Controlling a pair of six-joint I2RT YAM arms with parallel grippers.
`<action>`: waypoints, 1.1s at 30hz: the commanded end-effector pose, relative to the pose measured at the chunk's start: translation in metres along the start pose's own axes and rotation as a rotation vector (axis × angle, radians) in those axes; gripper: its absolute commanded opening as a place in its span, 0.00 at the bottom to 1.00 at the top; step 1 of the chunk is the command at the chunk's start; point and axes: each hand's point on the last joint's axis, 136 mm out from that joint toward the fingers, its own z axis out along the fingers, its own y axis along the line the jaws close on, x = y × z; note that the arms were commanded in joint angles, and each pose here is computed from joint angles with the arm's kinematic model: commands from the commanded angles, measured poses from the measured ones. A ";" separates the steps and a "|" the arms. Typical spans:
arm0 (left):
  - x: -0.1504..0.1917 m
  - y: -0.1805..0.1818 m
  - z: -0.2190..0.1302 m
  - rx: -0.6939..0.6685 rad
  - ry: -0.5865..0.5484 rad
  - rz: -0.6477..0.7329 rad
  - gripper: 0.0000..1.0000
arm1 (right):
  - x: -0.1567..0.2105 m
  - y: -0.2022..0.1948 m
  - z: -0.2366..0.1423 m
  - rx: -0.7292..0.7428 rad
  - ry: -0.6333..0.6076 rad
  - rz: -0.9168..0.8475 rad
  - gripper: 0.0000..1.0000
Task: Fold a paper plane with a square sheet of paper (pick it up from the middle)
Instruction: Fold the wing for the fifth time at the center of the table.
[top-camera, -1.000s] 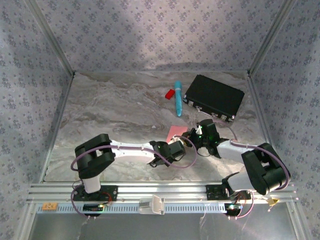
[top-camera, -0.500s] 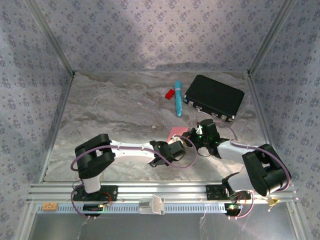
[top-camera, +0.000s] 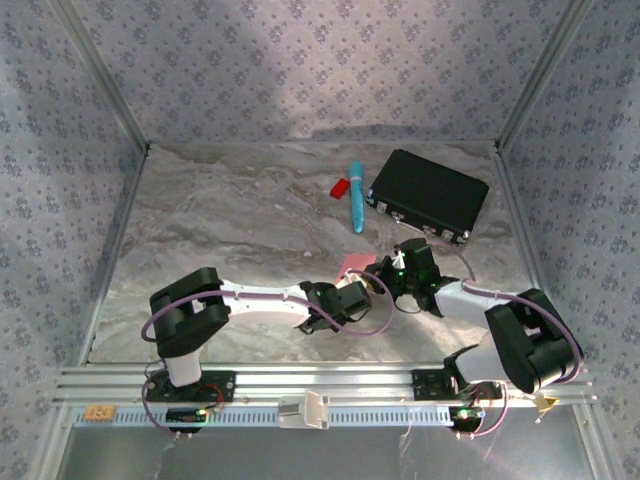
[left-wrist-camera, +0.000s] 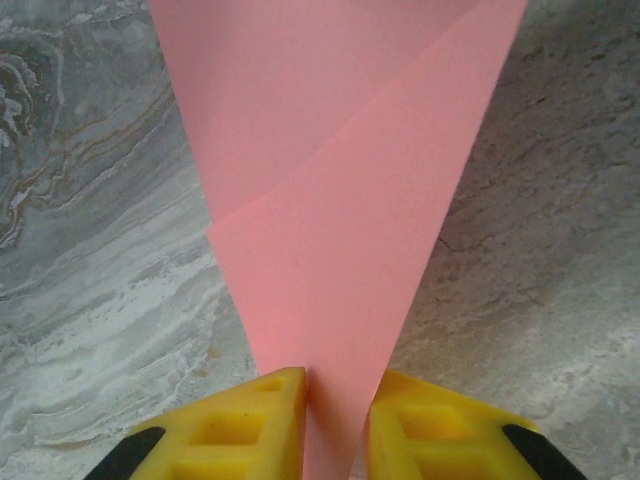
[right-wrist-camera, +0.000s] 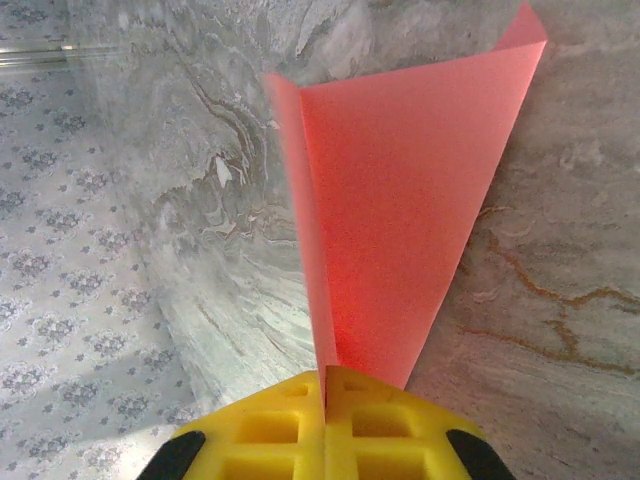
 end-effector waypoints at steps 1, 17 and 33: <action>-0.015 -0.006 -0.011 0.033 -0.044 -0.030 0.21 | 0.000 -0.004 -0.002 0.014 -0.007 0.004 0.03; -0.017 -0.003 -0.015 0.030 -0.058 -0.051 0.20 | 0.000 -0.007 -0.002 0.020 -0.010 0.009 0.02; -0.009 0.002 -0.007 -0.005 -0.017 -0.037 0.15 | 0.000 -0.006 -0.003 0.011 -0.012 0.007 0.02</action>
